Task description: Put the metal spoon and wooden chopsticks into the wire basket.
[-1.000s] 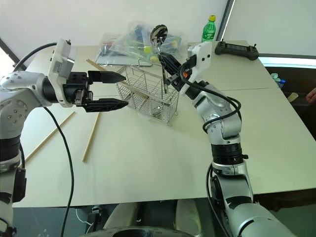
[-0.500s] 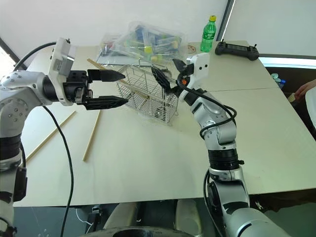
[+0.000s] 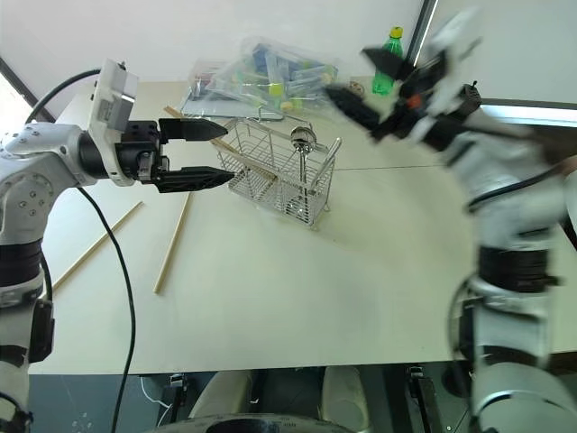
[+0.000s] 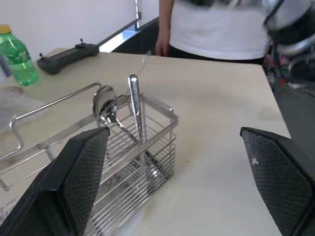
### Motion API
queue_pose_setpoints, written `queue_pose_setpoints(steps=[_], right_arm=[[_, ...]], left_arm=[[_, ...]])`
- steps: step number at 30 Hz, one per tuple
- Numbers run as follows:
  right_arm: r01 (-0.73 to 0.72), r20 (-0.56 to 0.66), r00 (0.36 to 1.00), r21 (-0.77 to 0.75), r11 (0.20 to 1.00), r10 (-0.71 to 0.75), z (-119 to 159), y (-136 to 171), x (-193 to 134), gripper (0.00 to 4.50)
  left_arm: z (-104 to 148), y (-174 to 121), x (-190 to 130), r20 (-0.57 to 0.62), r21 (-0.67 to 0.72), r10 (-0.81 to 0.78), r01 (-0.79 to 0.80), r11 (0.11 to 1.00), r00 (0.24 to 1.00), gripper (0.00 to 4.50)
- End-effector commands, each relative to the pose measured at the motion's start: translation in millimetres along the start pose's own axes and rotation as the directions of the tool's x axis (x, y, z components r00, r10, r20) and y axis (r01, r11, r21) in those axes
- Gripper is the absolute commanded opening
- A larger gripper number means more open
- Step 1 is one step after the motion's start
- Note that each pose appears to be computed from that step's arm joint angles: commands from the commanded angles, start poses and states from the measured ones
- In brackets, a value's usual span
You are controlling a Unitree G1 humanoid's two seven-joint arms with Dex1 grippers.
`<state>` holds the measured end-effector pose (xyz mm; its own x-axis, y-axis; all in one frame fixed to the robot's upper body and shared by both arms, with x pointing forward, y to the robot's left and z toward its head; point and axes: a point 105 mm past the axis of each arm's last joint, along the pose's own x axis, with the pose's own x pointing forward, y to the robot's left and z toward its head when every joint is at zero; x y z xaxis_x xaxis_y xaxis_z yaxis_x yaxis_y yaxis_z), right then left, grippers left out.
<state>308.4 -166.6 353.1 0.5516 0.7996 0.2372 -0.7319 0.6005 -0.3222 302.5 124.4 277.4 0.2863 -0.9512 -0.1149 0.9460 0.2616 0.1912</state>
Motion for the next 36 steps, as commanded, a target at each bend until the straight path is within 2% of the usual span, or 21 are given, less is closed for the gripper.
queue_pose_setpoints(steps=[1,3,7,11,16,18,20,26,36], right_arm=[[-0.140,-0.056,0.989,-0.009,0.990,0.139,11.4,16.4,-15.6,4.45],[-0.215,-0.179,0.960,0.027,0.976,0.216,-5.0,32.7,-32.8,4.45],[-0.247,-0.279,0.920,0.136,0.959,0.276,-37.5,60.2,-50.9,4.45],[-0.236,-0.285,0.915,0.193,0.952,0.285,-57.6,84.0,-58.6,4.45],[-0.169,-0.270,0.937,0.211,0.963,0.223,-69.5,92.0,-58.6,4.45],[-0.139,-0.263,0.945,0.223,0.965,0.197,-76.5,97.2,-58.7,4.45],[-0.116,-0.260,0.949,0.231,0.966,0.176,-82.0,102.1,-57.6,4.45],[-0.092,-0.274,0.950,0.217,0.972,0.151,-89.4,108.0,-55.1,4.45],[-0.035,-0.256,0.962,0.215,0.976,0.091,-87.7,112.1,-51.7,4.45]], left_arm=[[13.4,4.0,-8.2,0.013,0.060,0.033,-0.034,0.998,0.999,4.50],[13.8,16.0,-15.1,0.004,0.060,0.113,-0.113,0.992,0.994,4.50],[14.9,28.6,-35.4,-0.048,0.093,0.206,-0.201,0.975,0.977,4.50],[19.6,41.8,-70.8,-0.105,0.112,0.301,-0.289,0.951,0.948,4.50],[15.8,53.9,-111.1,-0.192,0.125,0.398,-0.379,0.917,0.897,4.50],[-7.4,60.4,-137.3,-0.288,0.115,0.453,-0.439,0.891,0.844,4.50],[-42.3,64.1,-159.8,-0.401,0.103,0.479,-0.482,0.870,0.781,4.50],[-109.6,73.2,-193.8,-0.557,0.025,0.476,-0.559,0.829,0.681,4.50],[-153.9,105.8,-163.2,-0.642,0.018,0.463,-0.592,0.806,0.612,4.50]])
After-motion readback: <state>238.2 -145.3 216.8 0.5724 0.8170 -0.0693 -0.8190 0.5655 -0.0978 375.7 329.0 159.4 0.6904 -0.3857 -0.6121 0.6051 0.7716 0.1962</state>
